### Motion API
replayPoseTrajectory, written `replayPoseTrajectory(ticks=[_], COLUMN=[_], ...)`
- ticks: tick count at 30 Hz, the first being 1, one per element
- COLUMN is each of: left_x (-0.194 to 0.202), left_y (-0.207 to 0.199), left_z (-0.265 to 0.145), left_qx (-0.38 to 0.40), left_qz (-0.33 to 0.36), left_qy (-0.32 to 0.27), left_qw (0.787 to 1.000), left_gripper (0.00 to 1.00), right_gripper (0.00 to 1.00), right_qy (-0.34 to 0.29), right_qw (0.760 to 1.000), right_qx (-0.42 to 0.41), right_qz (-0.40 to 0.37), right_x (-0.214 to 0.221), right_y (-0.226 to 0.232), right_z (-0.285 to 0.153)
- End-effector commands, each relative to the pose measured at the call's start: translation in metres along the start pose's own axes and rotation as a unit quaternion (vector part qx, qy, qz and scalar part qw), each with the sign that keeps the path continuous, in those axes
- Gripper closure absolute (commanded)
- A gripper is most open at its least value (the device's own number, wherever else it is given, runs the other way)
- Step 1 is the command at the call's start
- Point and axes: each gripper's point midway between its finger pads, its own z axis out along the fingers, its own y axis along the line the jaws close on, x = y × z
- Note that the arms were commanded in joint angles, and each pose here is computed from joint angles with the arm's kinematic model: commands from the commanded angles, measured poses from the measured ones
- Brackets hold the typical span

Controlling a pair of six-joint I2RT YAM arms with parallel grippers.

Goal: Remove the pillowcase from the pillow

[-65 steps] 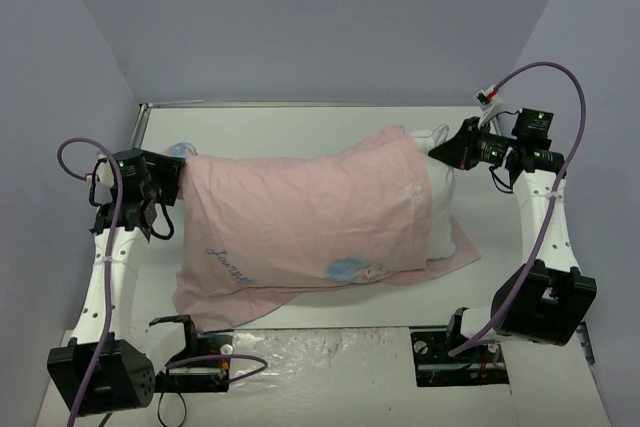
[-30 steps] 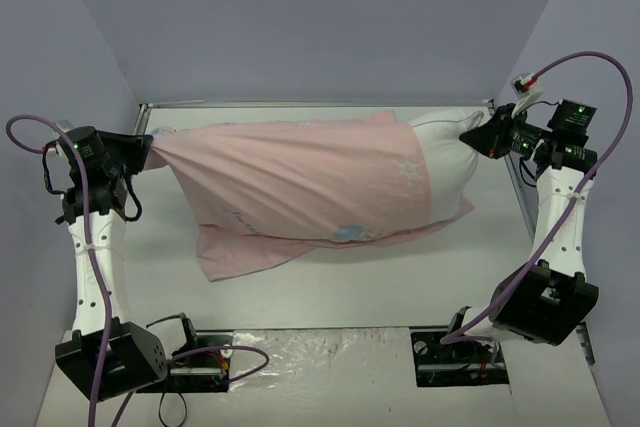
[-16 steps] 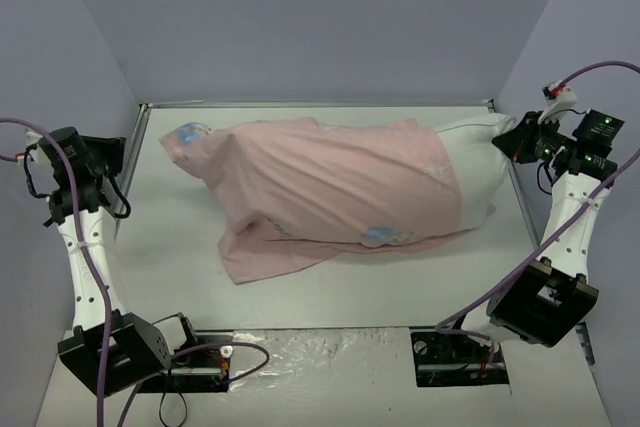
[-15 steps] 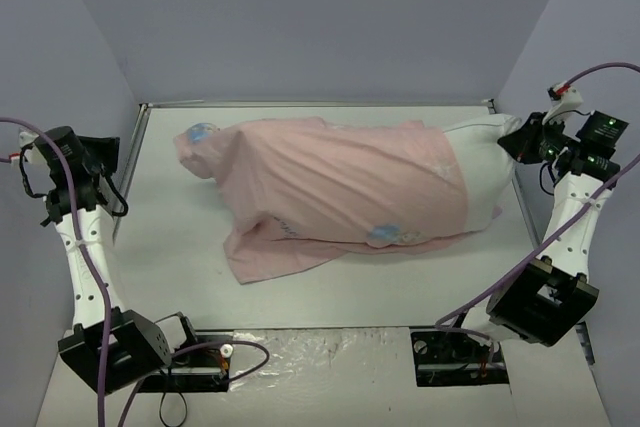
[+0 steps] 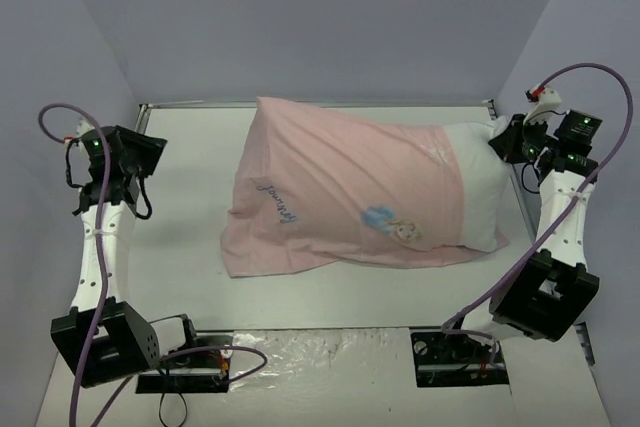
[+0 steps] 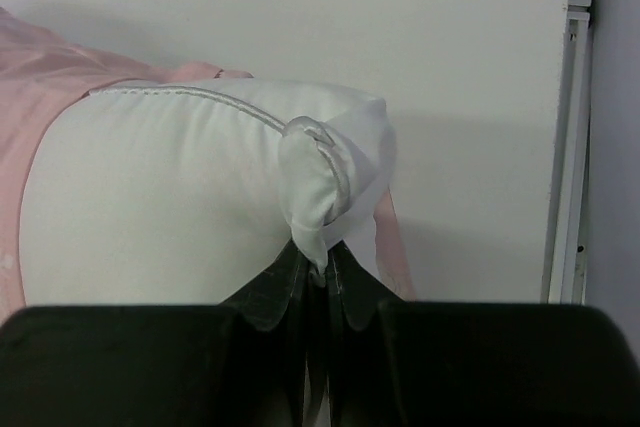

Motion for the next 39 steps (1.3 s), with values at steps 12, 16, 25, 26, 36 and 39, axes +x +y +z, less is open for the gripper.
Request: replayPoseTrajectory(ticks=[12,16,25,26,36,39], left_x=[0.11,0.111,0.176,0.181,0.232,0.242], left_y=[0.009,0.011,0.04,0.042,0.043,0.046], left_z=[-0.08,-0.101,-0.128,-0.128,-0.088,-0.071], left_qx=[0.106,0.096,0.069,0.065,0.069,0.057], left_qz=[0.231,0.289,0.351,0.358,0.564,0.592], left_qy=[0.135,0.156,0.269,0.271,0.233,0.227], left_qw=[0.958,0.94,0.894,0.891,0.789,0.771], left_gripper=[0.14,0.12,0.03,0.03,0.06,0.06], right_gripper=[0.52,0.14,0.0,0.0,0.05,0.04], right_qy=[0.012,0.005,0.043,0.085,0.179,0.178], right_qw=[0.999,0.999,0.974,0.97,0.965,0.964], right_qx=[-0.049,-0.036,-0.216,-0.221,-0.175,-0.178], right_qz=[-0.018,-0.029,-0.053,-0.05,-0.082,-0.081], right_x=[-0.046,-0.065,0.02,0.041,0.101,0.102], right_y=[0.064,0.052,0.059,0.066,0.051,0.053], right_z=[0.086,0.081,0.007,0.003,0.004,0.004])
